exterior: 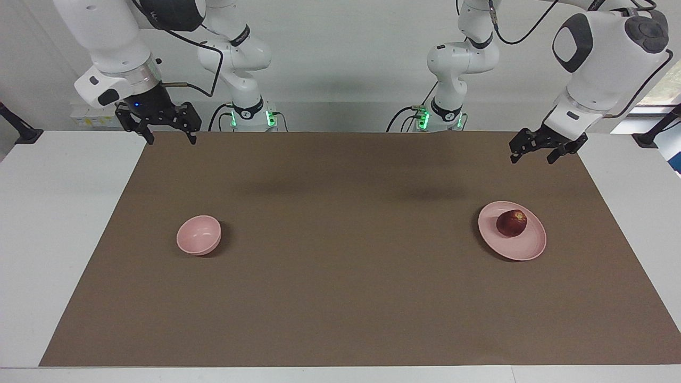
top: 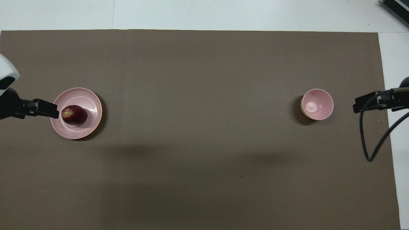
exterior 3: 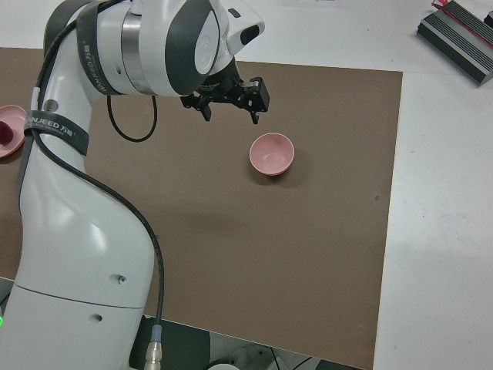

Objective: Move apple from plate to bowl
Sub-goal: 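Reach the left gripper down to the red apple on the plate and grasp it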

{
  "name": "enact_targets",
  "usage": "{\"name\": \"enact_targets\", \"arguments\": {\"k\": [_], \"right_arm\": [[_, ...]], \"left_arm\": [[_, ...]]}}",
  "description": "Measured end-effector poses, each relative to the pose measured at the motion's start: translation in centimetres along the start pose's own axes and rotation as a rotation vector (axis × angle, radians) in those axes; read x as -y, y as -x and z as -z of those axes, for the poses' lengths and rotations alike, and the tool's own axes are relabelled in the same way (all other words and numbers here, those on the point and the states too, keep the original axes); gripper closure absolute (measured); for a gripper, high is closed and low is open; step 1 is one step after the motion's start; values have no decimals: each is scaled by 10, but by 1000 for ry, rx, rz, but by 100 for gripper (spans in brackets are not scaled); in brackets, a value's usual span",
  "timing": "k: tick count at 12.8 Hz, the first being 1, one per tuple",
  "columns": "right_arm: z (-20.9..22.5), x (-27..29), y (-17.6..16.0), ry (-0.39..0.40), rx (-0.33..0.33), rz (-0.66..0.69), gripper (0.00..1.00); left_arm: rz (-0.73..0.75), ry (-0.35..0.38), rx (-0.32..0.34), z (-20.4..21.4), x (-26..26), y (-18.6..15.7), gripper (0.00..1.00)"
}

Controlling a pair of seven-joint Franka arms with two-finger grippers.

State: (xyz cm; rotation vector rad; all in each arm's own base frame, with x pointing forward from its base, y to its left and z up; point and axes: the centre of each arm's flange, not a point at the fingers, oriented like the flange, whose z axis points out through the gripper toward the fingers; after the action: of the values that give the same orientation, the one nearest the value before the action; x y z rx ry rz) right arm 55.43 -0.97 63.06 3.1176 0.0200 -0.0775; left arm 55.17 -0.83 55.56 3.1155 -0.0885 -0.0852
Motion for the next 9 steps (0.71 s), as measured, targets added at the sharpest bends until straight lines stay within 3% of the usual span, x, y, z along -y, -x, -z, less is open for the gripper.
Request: {"name": "enact_targets", "arguments": {"k": [9], "right_arm": [[0, 0, 0, 0, 0, 0, 0]], "left_arm": [[51, -4, -71, -82, 33, -11, 0]]}}
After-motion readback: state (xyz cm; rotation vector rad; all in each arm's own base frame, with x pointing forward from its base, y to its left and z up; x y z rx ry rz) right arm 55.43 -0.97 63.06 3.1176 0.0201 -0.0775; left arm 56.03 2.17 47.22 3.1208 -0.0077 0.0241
